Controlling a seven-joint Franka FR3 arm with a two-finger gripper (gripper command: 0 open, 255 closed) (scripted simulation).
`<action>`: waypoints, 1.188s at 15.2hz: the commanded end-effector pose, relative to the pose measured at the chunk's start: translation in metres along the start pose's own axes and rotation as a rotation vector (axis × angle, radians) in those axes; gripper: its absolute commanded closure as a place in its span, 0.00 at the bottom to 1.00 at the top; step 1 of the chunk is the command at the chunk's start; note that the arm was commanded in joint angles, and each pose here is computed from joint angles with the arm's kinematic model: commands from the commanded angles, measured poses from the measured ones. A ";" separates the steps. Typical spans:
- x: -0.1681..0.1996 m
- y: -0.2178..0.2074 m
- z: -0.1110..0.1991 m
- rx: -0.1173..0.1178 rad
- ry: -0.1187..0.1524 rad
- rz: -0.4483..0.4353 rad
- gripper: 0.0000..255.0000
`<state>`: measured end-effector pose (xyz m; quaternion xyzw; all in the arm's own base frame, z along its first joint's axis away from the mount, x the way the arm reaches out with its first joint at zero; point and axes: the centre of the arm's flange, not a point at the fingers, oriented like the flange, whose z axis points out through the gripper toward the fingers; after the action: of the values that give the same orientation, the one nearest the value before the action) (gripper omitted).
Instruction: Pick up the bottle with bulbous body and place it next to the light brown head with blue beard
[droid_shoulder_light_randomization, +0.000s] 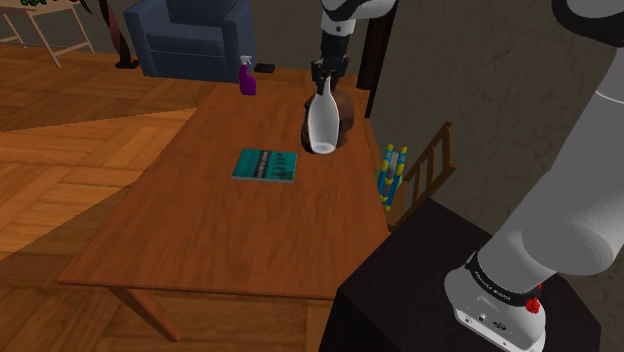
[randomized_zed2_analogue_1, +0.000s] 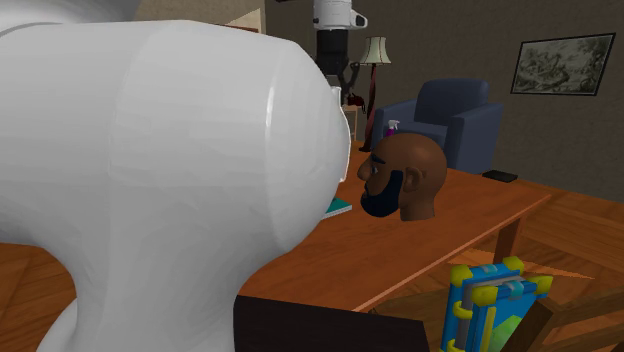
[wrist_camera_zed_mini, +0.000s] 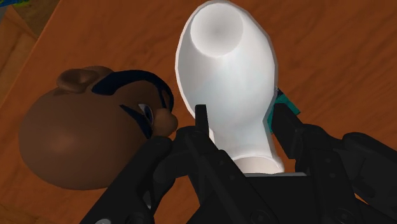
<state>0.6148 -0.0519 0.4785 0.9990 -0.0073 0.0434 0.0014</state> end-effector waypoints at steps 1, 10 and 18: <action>-0.002 0.000 0.010 0.000 0.001 0.000 1.00; -0.006 -0.001 0.057 0.000 0.001 0.000 1.00; -0.010 -0.001 0.099 0.000 0.001 0.000 1.00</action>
<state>0.6130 -0.0518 0.3834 0.9990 -0.0074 0.0434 0.0015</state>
